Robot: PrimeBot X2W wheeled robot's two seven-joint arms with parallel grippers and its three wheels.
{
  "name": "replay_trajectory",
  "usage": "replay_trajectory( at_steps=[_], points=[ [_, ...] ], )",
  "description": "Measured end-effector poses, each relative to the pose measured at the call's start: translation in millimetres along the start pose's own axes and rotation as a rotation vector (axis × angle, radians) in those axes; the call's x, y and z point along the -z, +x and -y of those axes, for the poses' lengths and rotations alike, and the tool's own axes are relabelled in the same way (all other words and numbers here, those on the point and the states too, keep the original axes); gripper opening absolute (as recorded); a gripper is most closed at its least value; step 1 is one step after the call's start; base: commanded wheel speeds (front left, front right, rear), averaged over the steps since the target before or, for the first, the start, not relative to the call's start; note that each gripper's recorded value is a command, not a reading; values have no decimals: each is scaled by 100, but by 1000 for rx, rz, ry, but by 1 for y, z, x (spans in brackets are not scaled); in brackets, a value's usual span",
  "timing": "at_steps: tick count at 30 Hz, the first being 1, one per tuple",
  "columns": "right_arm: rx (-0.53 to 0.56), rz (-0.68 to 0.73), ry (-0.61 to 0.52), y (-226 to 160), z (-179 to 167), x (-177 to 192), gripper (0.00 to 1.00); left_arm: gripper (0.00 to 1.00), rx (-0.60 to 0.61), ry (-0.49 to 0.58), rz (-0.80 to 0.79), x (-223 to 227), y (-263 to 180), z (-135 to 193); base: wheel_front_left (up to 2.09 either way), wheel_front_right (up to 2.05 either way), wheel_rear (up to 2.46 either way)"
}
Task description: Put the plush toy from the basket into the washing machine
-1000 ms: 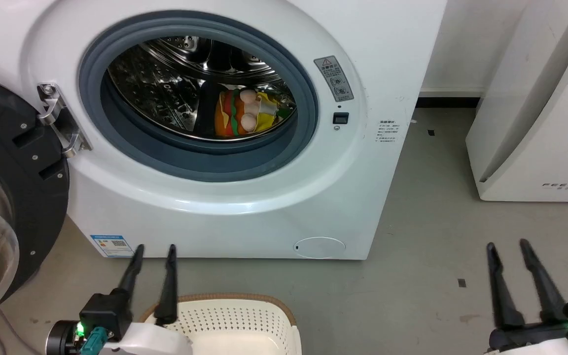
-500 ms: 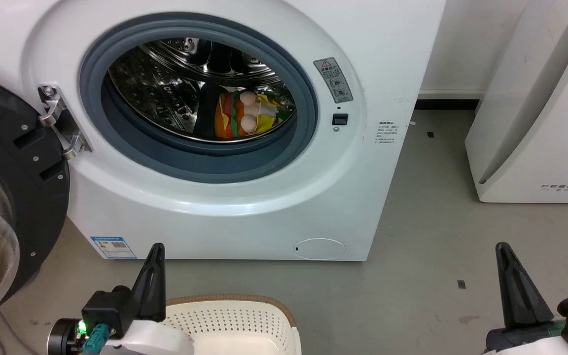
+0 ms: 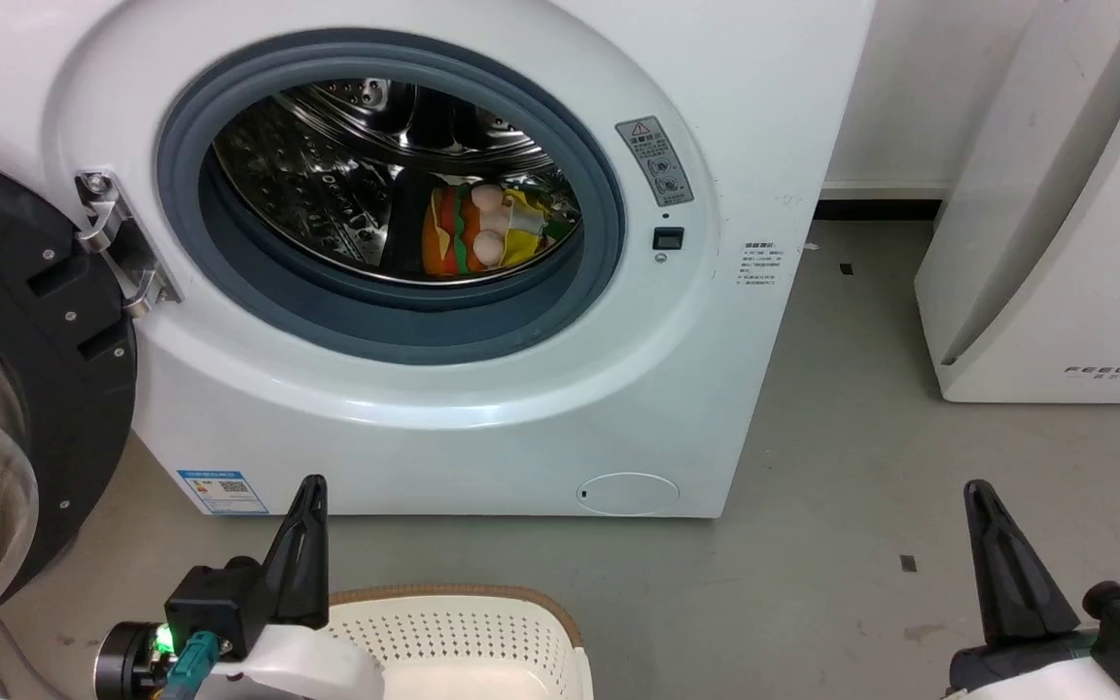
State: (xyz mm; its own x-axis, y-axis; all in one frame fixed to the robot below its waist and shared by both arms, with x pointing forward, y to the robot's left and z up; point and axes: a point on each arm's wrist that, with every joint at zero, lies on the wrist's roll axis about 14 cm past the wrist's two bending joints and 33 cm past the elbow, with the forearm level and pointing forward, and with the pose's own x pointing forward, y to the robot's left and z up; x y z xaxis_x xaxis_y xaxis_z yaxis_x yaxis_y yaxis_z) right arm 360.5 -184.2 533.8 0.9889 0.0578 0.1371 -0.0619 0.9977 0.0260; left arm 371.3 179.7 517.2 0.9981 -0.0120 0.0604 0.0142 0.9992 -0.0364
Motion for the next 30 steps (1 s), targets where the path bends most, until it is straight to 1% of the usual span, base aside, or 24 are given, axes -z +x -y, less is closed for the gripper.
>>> replay_trajectory(
  at_steps=[30],
  points=[
    [-24, -52, -14, 2, -8, 5, 0, 0, 2, 22, 0, -8, 3, 2, 0, 0, 0]
  ],
)
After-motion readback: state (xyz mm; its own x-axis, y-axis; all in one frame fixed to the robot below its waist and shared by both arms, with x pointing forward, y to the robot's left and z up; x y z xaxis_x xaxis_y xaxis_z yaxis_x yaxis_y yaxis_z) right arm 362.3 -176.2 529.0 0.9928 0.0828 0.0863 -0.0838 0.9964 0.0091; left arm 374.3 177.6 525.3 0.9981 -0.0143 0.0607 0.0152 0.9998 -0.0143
